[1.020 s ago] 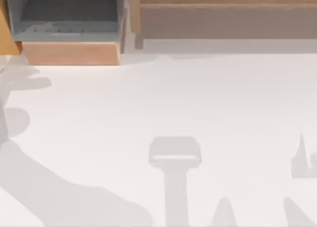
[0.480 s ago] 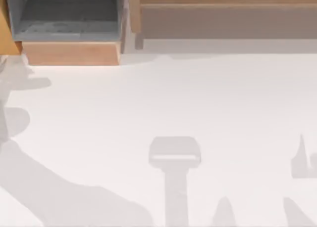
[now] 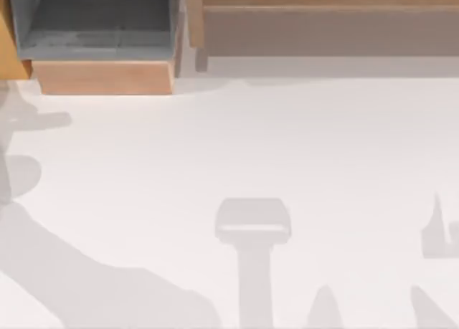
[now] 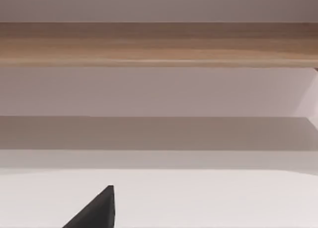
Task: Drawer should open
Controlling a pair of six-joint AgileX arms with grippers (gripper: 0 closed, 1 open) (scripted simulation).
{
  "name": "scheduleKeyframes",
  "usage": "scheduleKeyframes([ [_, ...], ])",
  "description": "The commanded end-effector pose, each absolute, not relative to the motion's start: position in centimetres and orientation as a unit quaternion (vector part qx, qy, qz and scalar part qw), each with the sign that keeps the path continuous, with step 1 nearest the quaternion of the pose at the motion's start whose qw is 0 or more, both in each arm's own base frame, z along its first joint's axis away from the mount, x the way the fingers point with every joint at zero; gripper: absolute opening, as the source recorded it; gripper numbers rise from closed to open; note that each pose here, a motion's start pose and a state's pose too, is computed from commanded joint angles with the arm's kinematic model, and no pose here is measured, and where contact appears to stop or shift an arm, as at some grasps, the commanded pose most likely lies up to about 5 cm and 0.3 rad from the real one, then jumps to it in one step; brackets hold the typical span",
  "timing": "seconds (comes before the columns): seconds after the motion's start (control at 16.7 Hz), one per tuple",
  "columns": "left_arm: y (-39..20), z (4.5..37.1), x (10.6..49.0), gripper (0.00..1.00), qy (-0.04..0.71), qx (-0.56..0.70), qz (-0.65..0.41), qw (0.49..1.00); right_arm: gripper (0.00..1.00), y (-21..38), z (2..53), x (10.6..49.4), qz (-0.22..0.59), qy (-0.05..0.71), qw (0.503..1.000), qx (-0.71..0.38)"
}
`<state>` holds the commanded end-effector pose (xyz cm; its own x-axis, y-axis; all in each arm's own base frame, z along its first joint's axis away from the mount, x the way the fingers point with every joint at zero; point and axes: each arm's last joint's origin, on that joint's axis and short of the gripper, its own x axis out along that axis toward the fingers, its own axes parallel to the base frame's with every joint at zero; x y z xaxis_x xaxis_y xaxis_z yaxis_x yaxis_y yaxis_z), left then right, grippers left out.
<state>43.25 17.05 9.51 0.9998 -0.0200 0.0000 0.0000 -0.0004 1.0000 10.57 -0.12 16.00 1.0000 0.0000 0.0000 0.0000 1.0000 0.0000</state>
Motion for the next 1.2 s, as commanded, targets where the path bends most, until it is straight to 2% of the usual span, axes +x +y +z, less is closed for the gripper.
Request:
scheduleKeyframes([
  [0.48,17.2,9.1,43.1,0.0,0.0,0.703,-0.011,0.711,1.0,-0.1,16.0,10.6,0.0,0.0,1.0,0.0],
  [0.96,17.3,8.9,37.2,0.0,0.002,0.702,-0.013,0.712,1.0,-0.1,16.0,10.6,0.0,0.0,1.0,0.0],
  [1.2,17.3,9.0,36.8,0.0,0.0,0.703,-0.012,0.711,1.0,-0.1,16.0,10.6,0.0,0.0,1.0,0.0],
])
